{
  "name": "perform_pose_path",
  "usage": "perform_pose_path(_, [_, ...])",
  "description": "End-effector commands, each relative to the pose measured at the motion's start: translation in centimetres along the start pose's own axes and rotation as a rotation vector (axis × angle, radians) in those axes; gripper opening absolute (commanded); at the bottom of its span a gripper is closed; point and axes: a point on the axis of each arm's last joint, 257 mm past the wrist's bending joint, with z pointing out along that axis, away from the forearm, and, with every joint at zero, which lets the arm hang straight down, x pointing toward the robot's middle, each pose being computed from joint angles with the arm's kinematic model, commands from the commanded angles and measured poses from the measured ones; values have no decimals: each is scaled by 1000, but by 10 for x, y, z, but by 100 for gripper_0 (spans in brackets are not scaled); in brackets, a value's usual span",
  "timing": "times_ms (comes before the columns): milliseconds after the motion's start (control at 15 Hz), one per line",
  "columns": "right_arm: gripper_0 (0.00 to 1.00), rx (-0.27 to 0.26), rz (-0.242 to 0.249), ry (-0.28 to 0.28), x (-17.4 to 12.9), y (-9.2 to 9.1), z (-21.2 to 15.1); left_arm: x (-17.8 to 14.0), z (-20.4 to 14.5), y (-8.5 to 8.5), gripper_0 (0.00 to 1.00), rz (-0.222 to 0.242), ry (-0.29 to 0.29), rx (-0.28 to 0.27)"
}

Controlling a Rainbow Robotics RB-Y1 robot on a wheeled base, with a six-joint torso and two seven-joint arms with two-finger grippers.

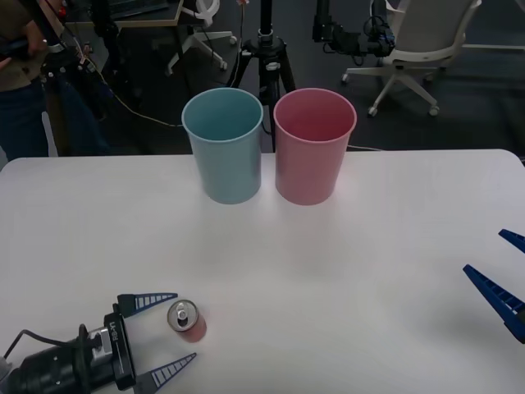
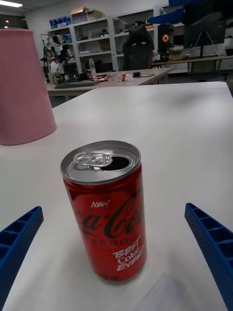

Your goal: Grasp the object on the table and drop it into the matching bin: aluminum can to the light blue bin, PET bottle to the pink bin.

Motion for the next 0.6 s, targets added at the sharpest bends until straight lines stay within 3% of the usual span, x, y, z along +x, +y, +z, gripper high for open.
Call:
perform_pose_path(67, [100,0,0,0,0,0,0,0,14,3,100,-1,-3,-5])
perform_pose_path(467, [100,0,0,0,0,0,0,0,27,6,100,-15,-2,1])
perform_pose_path(533, [100,0,0,0,0,0,0,-1,28,6,86,-18,-4,1])
perform_pose_path(600, [100,0,0,0,0,0,0,-2,29,7,66,-20,-6,2])
